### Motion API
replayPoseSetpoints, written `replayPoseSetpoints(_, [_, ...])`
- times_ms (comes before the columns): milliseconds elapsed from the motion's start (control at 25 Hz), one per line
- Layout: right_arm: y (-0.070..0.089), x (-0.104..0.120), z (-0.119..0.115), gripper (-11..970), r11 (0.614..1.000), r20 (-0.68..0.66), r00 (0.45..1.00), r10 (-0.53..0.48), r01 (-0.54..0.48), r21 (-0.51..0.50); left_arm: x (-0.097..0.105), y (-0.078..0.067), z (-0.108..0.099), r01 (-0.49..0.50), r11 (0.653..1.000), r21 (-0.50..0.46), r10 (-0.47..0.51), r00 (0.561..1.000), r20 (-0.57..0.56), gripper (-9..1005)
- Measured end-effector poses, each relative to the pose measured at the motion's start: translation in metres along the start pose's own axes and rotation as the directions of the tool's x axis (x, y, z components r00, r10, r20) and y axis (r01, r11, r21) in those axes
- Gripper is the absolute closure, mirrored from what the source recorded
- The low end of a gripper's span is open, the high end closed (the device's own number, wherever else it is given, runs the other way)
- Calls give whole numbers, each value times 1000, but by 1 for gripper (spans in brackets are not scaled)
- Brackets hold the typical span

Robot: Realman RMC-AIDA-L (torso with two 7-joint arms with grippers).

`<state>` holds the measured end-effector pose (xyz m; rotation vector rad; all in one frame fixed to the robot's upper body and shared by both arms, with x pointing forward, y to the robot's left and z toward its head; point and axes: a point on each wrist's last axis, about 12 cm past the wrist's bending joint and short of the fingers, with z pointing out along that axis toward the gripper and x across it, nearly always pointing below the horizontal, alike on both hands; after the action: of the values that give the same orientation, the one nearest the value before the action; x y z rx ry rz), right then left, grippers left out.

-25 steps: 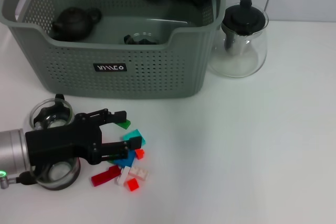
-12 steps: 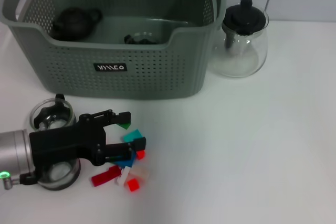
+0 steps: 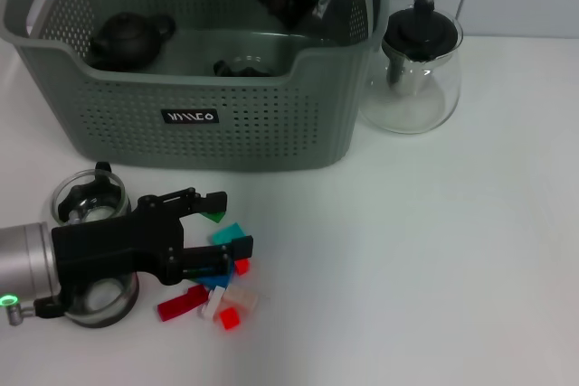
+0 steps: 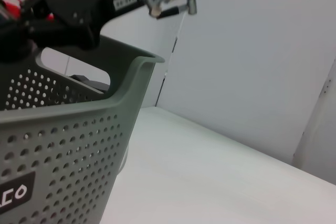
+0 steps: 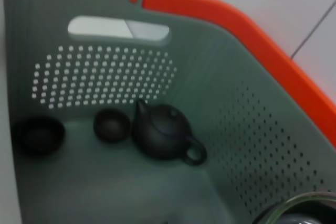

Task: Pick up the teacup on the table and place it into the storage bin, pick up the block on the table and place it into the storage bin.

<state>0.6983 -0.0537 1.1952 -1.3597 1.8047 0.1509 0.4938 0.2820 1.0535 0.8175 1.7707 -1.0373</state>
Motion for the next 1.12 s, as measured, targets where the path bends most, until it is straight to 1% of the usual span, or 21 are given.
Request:
replayPoseSetpoints(560, [7, 19, 5, 903, 1000, -49, 999, 0, -1, -7, 0, 0, 1, 0, 1000, 1, 0, 1000, 5, 169])
replayPoseSetpoints(800, [5, 21, 4, 902, 1000, -46, 999, 20, -20, 0, 0, -1, 2, 0, 1000, 2, 0, 1000, 5, 169])
replayPoseSetpoints(1120, [5, 23, 4, 902, 1000, -53, 998, 15, -15, 1, 0, -1, 2, 2, 1000, 4, -3, 1000, 5, 169])
